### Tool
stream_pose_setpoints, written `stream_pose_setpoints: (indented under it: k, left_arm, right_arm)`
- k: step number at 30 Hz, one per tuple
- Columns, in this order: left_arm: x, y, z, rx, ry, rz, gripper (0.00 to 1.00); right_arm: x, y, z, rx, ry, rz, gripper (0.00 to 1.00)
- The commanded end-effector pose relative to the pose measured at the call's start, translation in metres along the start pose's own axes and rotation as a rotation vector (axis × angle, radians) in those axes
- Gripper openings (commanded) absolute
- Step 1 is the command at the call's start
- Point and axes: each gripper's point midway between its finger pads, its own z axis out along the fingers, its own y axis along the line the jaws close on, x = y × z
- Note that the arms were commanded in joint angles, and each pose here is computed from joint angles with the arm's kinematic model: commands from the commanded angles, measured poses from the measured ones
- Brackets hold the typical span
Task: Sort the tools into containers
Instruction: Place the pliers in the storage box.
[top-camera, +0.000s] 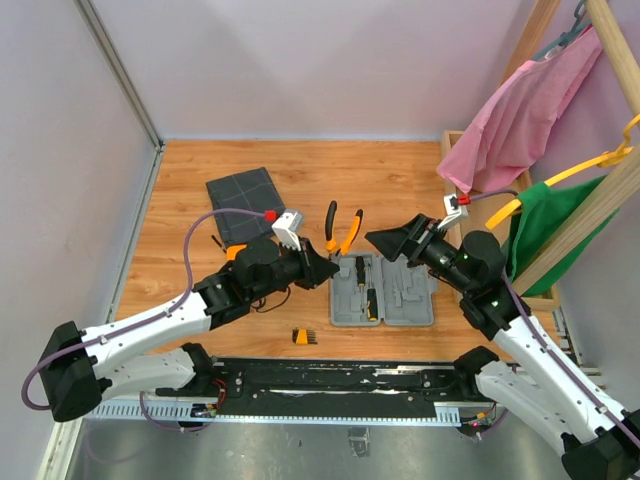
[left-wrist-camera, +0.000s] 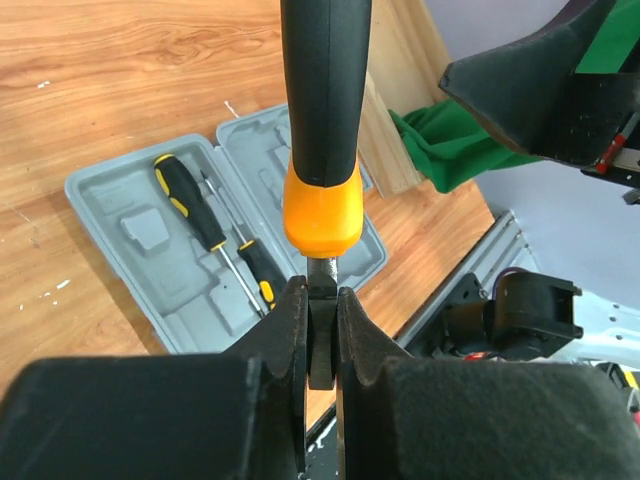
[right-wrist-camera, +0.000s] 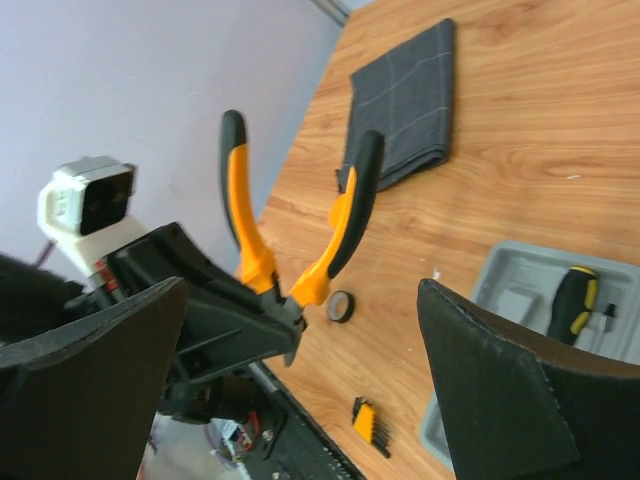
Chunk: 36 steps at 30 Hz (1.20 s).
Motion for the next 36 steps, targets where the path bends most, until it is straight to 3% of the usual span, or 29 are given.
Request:
stream_pose_setpoints:
  k: [1, 10, 18, 32, 36]
  left_arm:
    - [-0.026, -0.018, 0.002, -0.021, -0.081, 0.063, 0.01]
    - [-0.02, -0.03, 0.012, -0.009, -0.069, 0.069, 0.0]
    - [-0.025, -0.039, 0.01, 0.013, -0.084, 0.066, 0.0]
    - [-0.01, -0.054, 0.01, 0.066, -0.059, 0.078, 0.01]
    - [-0.004, -0.053, 0.01, 0.063, -0.047, 0.081, 0.0]
  right_arm:
    - [0.004, -0.007, 0.003, 0.098, 0.029, -0.108, 0.98]
    - [0.026, 0.026, 0.025, 0.062, 0.054, -0.146, 0.98]
    - [0.048, 0.012, 0.035, 0.134, 0.089, -0.099, 0.99]
    - [0.041, 0.008, 0.057, 0.188, 0.049, -0.045, 1.0]
    - [0.038, 0.008, 0.059, 0.189, 0.034, -0.046, 0.91]
